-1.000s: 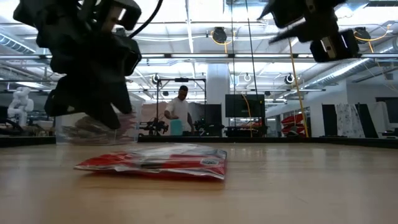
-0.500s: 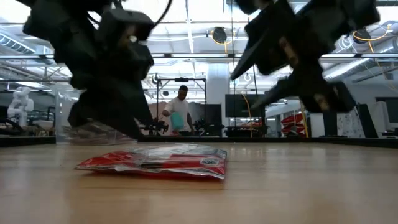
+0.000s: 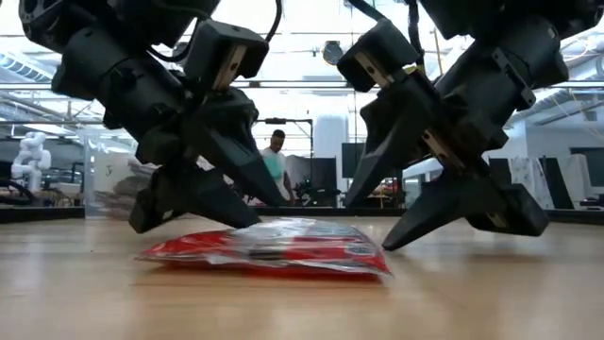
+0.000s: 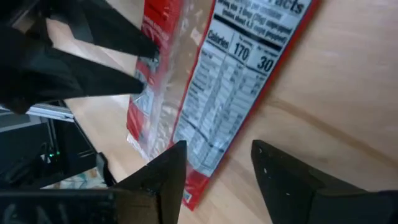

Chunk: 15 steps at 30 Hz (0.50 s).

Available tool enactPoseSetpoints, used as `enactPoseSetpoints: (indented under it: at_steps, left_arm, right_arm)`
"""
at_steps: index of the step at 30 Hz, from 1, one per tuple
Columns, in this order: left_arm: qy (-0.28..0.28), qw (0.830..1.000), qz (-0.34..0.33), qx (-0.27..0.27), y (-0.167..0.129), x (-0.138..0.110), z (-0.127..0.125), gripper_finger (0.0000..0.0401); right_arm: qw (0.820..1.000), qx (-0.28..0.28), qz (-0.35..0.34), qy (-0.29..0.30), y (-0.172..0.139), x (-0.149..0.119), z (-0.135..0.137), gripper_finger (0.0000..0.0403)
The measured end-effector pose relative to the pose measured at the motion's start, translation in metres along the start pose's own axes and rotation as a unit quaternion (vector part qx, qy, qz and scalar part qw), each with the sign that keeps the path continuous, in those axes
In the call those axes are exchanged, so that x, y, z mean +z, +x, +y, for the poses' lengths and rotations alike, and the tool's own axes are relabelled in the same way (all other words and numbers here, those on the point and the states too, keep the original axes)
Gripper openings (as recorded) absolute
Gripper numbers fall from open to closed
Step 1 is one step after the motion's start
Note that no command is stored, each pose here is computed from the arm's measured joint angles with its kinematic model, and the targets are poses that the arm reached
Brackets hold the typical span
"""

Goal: Sort popcorn bags into baskets
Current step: Put the red popcorn bag into the transparent container

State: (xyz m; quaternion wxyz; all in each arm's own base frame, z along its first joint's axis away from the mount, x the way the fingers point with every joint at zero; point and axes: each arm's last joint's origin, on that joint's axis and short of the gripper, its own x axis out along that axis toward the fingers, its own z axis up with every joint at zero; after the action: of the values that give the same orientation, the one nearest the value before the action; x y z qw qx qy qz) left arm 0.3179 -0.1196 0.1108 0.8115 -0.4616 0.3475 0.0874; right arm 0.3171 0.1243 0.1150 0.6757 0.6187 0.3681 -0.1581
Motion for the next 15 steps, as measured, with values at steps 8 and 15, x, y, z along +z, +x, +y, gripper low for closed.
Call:
enactPoseSetpoints:
  at_steps: [8,15]
  left_arm:
    - [-0.005,1.0,0.001,-0.015,0.003,0.0,-0.001,0.014]
    - [-0.008,1.0,0.004,-0.016,0.003,0.001,0.0,0.014]
  right_arm:
    - [1.0,-0.005,-0.01,-0.009,0.0,0.008,-0.001,0.0177]
    - [0.998,0.016,-0.047,-0.034,0.001,0.019,0.002,0.017]
